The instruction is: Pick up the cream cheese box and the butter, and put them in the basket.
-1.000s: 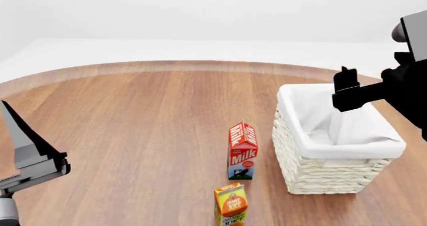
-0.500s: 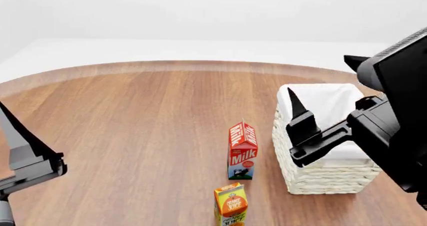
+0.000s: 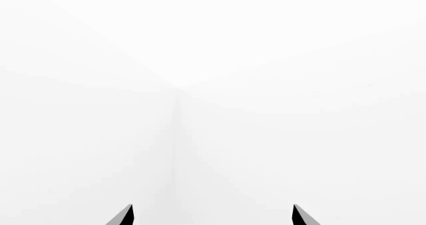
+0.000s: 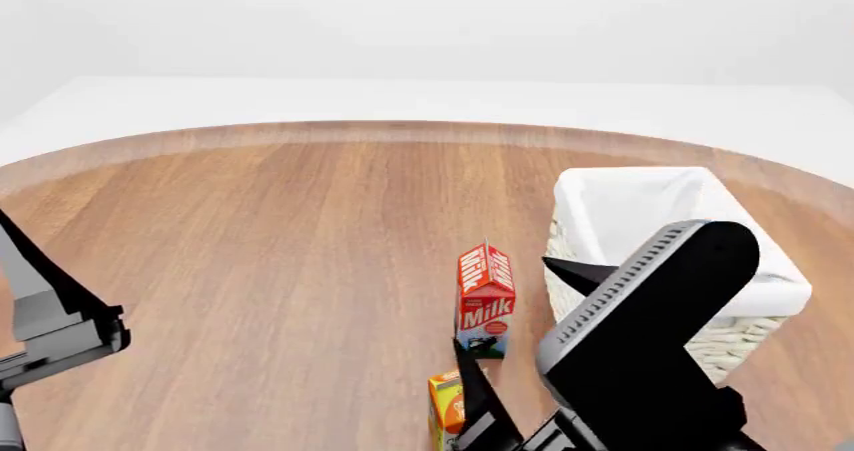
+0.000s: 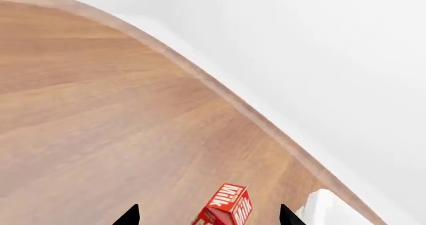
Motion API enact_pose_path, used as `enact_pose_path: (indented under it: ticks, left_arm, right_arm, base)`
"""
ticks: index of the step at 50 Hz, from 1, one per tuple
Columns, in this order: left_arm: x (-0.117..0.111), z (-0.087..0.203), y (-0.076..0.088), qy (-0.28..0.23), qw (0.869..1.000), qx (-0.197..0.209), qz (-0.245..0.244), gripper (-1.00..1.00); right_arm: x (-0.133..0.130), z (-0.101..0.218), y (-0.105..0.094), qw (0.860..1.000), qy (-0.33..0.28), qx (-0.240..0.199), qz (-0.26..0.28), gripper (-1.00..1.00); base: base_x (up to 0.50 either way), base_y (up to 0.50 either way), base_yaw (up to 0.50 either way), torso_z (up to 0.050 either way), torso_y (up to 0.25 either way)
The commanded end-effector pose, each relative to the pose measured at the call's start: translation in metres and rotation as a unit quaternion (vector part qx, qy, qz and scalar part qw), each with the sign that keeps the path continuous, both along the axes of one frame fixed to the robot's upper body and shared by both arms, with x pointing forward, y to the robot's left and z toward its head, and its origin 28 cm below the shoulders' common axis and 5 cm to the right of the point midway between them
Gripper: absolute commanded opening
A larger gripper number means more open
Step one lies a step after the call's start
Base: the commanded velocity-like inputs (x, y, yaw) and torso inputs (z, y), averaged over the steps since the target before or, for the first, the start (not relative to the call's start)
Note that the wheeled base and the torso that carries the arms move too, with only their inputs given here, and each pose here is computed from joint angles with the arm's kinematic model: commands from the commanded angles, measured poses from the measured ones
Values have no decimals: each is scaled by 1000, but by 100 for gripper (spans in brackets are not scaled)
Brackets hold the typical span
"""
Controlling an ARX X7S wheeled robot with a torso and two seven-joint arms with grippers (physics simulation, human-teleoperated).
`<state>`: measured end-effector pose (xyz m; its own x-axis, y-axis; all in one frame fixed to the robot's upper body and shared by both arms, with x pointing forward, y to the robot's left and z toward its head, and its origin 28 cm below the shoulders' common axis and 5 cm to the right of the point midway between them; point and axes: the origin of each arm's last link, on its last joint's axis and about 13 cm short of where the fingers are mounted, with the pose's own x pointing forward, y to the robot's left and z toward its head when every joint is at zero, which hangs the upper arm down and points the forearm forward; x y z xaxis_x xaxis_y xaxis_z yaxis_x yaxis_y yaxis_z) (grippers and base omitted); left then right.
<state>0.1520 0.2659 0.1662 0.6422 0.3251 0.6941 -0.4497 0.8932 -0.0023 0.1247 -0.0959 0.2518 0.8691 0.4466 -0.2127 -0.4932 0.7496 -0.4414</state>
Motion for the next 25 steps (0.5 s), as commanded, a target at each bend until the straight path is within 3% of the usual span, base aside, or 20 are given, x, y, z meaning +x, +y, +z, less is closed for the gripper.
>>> enact_pose_path:
  ticks: [1,10,25]
  left_arm:
    - [-1,0,3,-4,1000,3,10,100]
    - [0,0,4,-2,1000,2,10,100]
    - [0,-1,6,-2,1000,-1,13,100]
  right_arm:
    - [-4,-26,17,999,37,6,27,100]
    - [2,-42,28,997,70,9,23,100]
    - [-10,-59,48,992,112,16,62,100]
  base:
    - [0,0,0,0,0]
    - [0,0,0,0,0]
    - [0,0,0,0,0]
